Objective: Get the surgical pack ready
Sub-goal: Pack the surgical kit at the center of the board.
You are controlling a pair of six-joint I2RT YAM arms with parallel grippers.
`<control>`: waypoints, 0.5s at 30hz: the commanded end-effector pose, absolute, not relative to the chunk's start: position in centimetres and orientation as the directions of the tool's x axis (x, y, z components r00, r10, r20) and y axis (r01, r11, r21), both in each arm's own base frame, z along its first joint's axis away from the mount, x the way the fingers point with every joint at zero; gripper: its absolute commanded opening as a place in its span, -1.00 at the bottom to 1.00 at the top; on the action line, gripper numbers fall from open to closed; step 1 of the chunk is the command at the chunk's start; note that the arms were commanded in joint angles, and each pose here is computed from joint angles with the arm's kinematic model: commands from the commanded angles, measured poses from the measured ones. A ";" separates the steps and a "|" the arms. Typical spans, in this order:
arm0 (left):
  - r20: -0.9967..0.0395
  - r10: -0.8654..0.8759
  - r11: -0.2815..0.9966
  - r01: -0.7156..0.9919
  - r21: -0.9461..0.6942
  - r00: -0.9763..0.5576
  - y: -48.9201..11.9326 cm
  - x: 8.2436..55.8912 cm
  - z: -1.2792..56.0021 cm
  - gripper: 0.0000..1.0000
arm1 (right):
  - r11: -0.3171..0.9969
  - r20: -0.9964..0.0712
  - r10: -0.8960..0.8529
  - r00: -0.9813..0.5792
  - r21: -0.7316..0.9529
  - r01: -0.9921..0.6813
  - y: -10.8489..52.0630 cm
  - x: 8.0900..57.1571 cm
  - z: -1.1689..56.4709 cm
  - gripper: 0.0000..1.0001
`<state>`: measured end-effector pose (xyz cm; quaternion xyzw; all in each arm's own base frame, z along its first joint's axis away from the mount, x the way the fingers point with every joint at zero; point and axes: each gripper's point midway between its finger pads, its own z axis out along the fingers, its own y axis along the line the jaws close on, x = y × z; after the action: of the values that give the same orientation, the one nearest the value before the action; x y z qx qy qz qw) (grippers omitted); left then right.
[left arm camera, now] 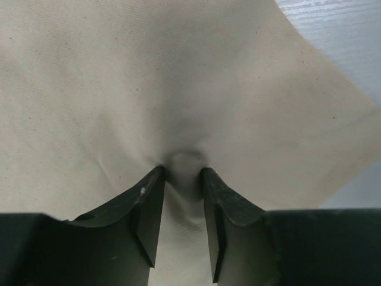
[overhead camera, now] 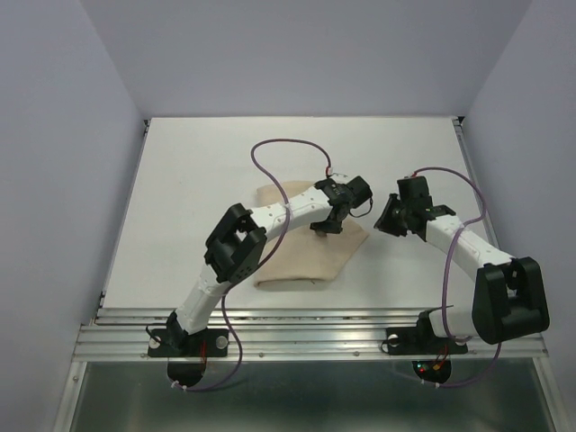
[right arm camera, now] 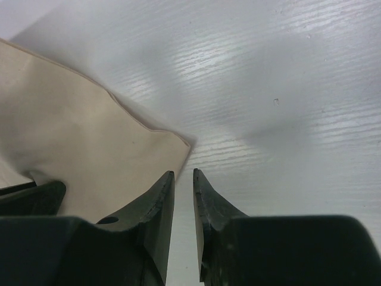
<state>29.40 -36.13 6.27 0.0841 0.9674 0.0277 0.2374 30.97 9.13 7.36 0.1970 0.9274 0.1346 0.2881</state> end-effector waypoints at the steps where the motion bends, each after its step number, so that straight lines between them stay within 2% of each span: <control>1: -0.490 0.154 0.988 0.122 0.096 -0.858 -36.7 30.3 6.9 -0.26 | 0.889 -0.491 0.430 -0.758 0.376 0.262 9.4 30.6 7.9 -0.49; 4: -0.479 0.170 0.985 0.130 0.116 -0.861 -36.8 30.3 5.9 -0.49 | 0.889 -0.486 0.431 -0.761 0.375 0.264 9.4 30.5 7.7 -0.49; 7: -0.462 0.185 0.981 0.137 0.136 -0.867 -36.6 30.2 4.8 -0.62 | 0.889 -0.477 0.428 -0.767 0.374 0.264 9.4 30.2 7.3 -0.49; 15: -0.417 0.223 0.973 0.179 0.144 -0.881 -36.7 29.5 2.0 -0.74 | 0.875 -0.454 0.426 -0.783 0.428 0.228 10.6 29.9 7.3 -0.47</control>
<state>29.85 -36.39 5.71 0.0890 0.9649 0.0448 0.2431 29.54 9.76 6.20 0.1888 0.9349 0.1494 0.2608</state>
